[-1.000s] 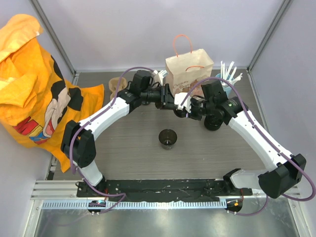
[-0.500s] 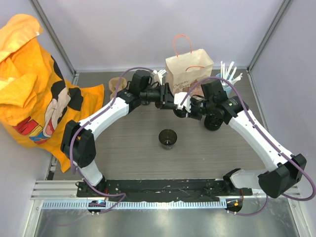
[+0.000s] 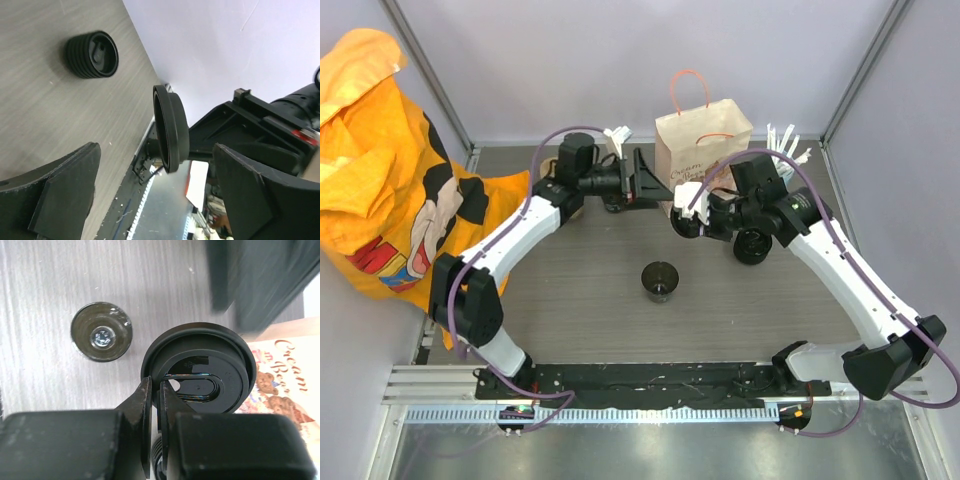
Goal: Pack the takeout coffee
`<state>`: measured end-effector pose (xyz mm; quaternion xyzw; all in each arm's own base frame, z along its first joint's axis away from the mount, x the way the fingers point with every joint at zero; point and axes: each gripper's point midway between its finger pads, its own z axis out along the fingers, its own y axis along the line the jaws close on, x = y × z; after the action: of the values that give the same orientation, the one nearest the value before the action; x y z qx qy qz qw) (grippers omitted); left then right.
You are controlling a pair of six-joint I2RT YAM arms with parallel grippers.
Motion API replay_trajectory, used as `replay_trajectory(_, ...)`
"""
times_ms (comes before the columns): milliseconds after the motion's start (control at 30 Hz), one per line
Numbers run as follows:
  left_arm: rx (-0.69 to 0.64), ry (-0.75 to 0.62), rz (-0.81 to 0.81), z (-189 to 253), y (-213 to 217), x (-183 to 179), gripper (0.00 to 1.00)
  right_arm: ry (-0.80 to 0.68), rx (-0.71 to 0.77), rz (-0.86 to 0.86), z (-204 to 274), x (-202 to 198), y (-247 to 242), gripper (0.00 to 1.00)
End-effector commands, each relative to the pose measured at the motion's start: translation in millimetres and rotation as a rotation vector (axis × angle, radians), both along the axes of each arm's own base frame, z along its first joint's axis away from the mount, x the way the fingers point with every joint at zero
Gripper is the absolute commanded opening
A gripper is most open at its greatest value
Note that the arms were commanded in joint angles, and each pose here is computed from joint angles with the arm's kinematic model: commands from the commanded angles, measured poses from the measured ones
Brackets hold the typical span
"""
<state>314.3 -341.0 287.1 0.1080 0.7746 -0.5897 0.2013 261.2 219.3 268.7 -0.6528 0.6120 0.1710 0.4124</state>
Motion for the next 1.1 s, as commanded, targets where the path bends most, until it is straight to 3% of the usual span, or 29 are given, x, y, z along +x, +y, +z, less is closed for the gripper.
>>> replay_trajectory(0,-0.025,-0.185,0.021,37.1,31.8,0.9,1.00,0.003,0.012,0.018,16.3,-16.2,-1.5,0.01)
replay_trajectory(233,0.185,-0.399,0.025,3.8,89.3,9.7,1.00,0.121,-0.131,-0.079,-8.5,-21.7,9.1,0.01)
replay_trajectory(433,0.144,-0.394,-0.021,-19.0,118.1,-3.8,1.00,0.272,-0.244,-0.096,-37.7,-36.8,34.8,0.01)
replay_trajectory(667,0.044,-0.376,0.001,-42.6,164.1,-14.1,1.00,0.351,-0.235,-0.124,-54.7,-40.9,45.3,0.01)
replay_trajectory(833,0.121,-0.415,-0.008,-74.2,171.0,-32.6,1.00,0.438,-0.261,-0.124,-67.9,-51.0,50.4,0.01)
replay_trajectory(967,0.268,-0.559,0.063,-78.3,181.4,-22.7,1.00,0.496,-0.265,-0.101,-77.2,-58.8,58.2,0.01)
replay_trajectory(1067,0.298,-0.634,0.086,-70.3,183.8,-27.7,1.00,0.484,-0.253,-0.101,-72.3,-58.7,58.0,0.01)
